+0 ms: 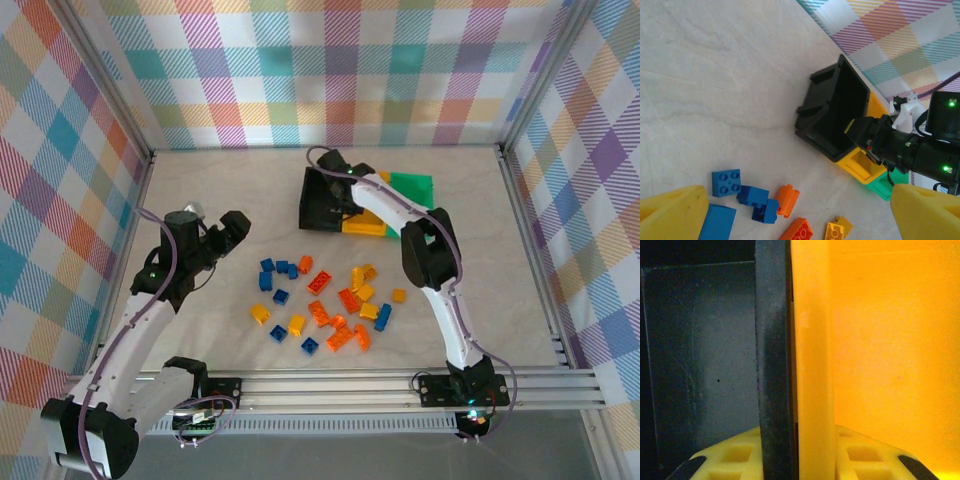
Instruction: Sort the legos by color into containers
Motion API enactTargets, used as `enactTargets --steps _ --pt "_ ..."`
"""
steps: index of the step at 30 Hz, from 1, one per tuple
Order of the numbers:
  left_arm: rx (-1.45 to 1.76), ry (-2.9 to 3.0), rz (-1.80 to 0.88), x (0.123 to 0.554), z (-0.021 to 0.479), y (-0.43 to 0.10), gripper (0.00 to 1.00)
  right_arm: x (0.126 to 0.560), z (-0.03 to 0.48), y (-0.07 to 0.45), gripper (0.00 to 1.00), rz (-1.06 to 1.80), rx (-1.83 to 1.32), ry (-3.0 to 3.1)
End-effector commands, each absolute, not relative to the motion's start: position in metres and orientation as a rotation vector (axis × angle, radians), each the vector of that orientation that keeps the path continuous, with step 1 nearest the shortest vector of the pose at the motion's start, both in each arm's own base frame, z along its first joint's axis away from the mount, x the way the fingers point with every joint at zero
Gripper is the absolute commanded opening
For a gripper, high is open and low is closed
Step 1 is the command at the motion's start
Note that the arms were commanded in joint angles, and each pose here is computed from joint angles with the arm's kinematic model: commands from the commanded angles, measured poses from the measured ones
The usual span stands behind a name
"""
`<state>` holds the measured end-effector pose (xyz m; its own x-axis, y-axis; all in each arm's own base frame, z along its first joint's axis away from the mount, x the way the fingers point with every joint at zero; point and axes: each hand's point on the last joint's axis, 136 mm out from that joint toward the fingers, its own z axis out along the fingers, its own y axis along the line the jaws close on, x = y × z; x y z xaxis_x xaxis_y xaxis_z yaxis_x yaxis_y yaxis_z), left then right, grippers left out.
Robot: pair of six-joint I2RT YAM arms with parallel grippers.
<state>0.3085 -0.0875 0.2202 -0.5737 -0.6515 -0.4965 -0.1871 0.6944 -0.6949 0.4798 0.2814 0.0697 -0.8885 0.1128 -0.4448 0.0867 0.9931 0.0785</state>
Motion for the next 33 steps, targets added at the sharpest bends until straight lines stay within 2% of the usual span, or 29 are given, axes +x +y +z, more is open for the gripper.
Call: enactTargets --steps 1,8,22,30,33 --pt "-0.609 2.161 -0.776 0.296 0.213 -0.092 0.94 0.468 0.083 0.318 0.0 0.209 0.165 2.648" --pt "-0.597 2.172 -0.781 0.29 0.211 -0.093 0.94 0.445 0.081 0.358 0.0 0.196 0.037 2.677" --pt "-0.589 2.167 -0.775 0.285 0.212 -0.091 0.95 0.403 0.069 0.376 0.0 0.147 0.016 2.701" --pt "-0.591 2.174 -0.772 0.285 0.208 -0.091 0.95 0.399 0.069 0.38 0.0 0.147 0.021 2.696" --pt "-0.594 2.178 -0.768 0.285 0.206 -0.091 0.95 0.399 0.071 0.382 0.04 0.159 -0.006 2.69"
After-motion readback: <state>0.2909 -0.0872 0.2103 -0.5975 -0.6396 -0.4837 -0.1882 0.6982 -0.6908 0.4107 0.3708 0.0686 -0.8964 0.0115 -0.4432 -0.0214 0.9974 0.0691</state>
